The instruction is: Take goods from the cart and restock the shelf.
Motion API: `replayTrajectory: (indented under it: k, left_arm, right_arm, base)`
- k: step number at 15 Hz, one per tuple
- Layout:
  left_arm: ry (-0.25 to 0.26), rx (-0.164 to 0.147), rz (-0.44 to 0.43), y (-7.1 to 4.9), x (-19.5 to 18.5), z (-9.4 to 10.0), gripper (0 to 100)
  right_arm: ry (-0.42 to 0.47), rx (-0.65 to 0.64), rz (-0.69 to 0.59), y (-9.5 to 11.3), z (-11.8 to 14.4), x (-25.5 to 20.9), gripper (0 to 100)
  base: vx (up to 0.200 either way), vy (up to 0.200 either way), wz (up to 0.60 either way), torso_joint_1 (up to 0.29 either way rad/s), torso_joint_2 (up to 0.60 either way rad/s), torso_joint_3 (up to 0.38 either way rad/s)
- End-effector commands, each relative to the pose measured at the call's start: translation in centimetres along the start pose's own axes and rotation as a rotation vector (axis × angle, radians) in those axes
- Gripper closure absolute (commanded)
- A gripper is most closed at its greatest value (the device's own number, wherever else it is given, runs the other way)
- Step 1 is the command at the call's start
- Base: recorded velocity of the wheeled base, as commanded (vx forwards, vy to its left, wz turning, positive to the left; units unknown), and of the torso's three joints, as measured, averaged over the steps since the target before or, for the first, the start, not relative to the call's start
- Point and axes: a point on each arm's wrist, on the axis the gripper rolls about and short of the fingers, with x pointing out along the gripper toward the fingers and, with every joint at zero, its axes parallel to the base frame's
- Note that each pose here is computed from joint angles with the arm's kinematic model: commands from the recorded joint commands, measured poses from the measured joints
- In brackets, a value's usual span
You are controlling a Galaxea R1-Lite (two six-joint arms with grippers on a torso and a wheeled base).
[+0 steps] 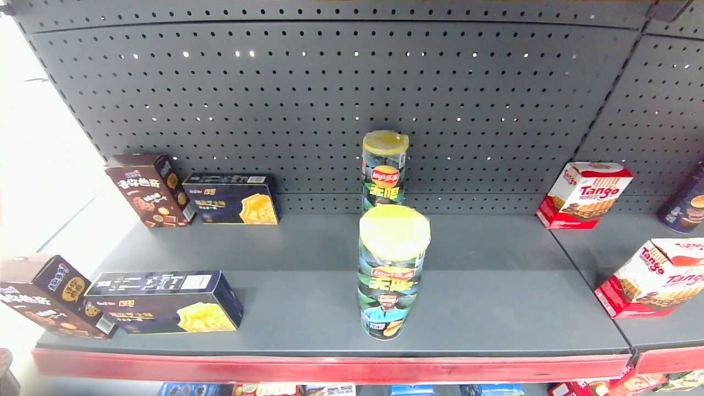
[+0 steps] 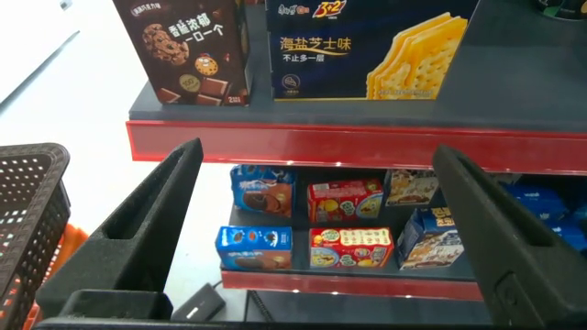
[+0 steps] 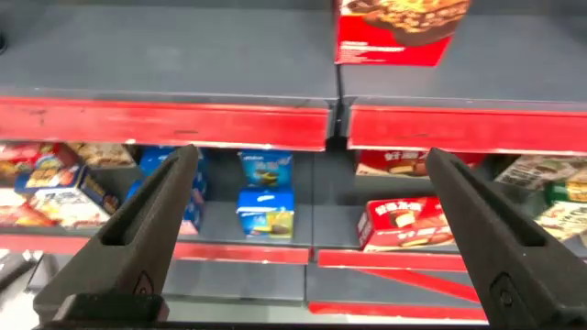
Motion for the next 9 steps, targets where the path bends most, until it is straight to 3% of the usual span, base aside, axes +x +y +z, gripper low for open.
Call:
replayTrajectory:
  k: [1, 6, 7, 9]
  left_arm:
    - [0.000, -0.001, 0.002, 0.00, 0.01, 0.01, 0]
    - [0.002, 0.001, 0.008, 0.02, 0.02, -0.03, 0]
    - [0.000, -0.001, 0.007, 0.01, 0.01, 0.01, 0]
    - [0.002, -0.001, 0.007, 0.01, 0.02, -0.03, 0]
  right_arm:
    - [-0.001, -0.001, -0.002, 0.01, -0.04, -0.01, 0]
    - [0.001, 0.003, -0.013, 0.03, -0.06, -0.01, 0]
    - [-0.096, 0.018, -0.078, 0.14, -0.29, -0.73, 0]
    - [-0.093, 0.017, -0.089, 0.16, -0.33, -0.71, 0]
  base:
    - [0.000, 0.000, 0.00, 0.000, 0.00, 0.000]
    - [0.000, 0.000, 0.00, 0.000, 0.00, 0.000]
    - [0.000, 0.000, 0.00, 0.000, 0.00, 0.000]
    - [0.000, 0.000, 0.00, 0.000, 0.00, 0.000]
